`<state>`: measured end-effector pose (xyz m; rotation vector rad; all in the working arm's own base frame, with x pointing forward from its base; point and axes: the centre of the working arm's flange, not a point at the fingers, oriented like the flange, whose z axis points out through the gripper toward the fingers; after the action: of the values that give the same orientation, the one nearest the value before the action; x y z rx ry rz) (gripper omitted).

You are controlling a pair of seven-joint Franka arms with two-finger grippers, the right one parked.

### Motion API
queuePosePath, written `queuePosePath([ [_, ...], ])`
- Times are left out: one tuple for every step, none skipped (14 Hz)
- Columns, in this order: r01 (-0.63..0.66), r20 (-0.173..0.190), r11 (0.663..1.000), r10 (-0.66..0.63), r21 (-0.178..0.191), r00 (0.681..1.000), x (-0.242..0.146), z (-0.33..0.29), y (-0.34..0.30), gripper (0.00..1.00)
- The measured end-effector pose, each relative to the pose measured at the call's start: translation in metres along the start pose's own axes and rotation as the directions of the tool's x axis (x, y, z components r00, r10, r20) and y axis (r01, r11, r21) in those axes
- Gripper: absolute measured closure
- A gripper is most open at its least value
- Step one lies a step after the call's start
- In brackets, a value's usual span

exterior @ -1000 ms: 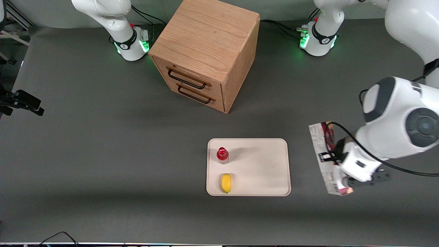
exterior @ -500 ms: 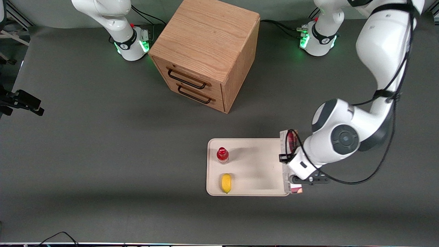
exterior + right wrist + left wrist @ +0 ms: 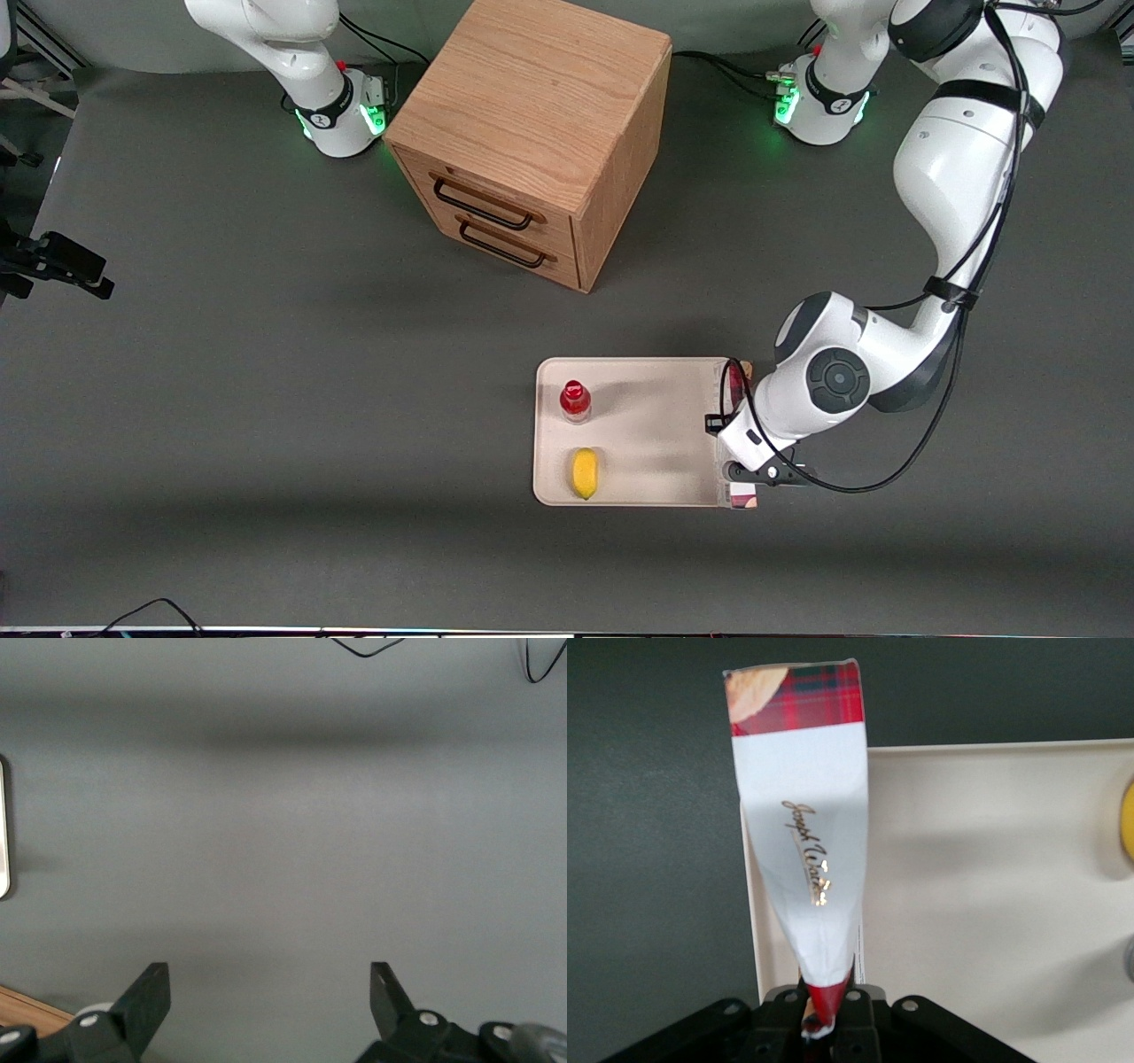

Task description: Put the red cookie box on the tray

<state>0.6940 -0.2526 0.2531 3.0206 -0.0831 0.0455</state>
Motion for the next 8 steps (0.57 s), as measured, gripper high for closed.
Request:
queuePosePath([
  [-0.002, 0.003, 1.000, 0.002, -0.003, 1.000, -0.001, 0.009, 0.000, 0.91],
  [-0.003, 0.009, 1.000, 0.003, -0.006, 1.000, -0.002, 0.017, -0.001, 0.91],
  [-0.003, 0.017, 1.000, 0.004, -0.007, 1.000, -0.004, 0.024, -0.001, 0.91],
  [-0.005, 0.023, 1.000, 0.005, -0.006, 1.000, -0.005, 0.029, -0.001, 0.91],
  [-0.009, 0.024, 1.000, 0.009, -0.002, 1.000, -0.005, 0.032, -0.002, 0.86],
  [-0.011, 0.023, 1.000, 0.011, 0.003, 1.000, -0.005, 0.032, -0.004, 0.74],
  [-0.015, 0.019, 1.000, 0.014, 0.008, 1.000, -0.004, 0.032, -0.005, 0.65],
  [-0.017, 0.017, 1.000, 0.017, 0.013, 1.000, -0.004, 0.032, -0.007, 0.52],
])
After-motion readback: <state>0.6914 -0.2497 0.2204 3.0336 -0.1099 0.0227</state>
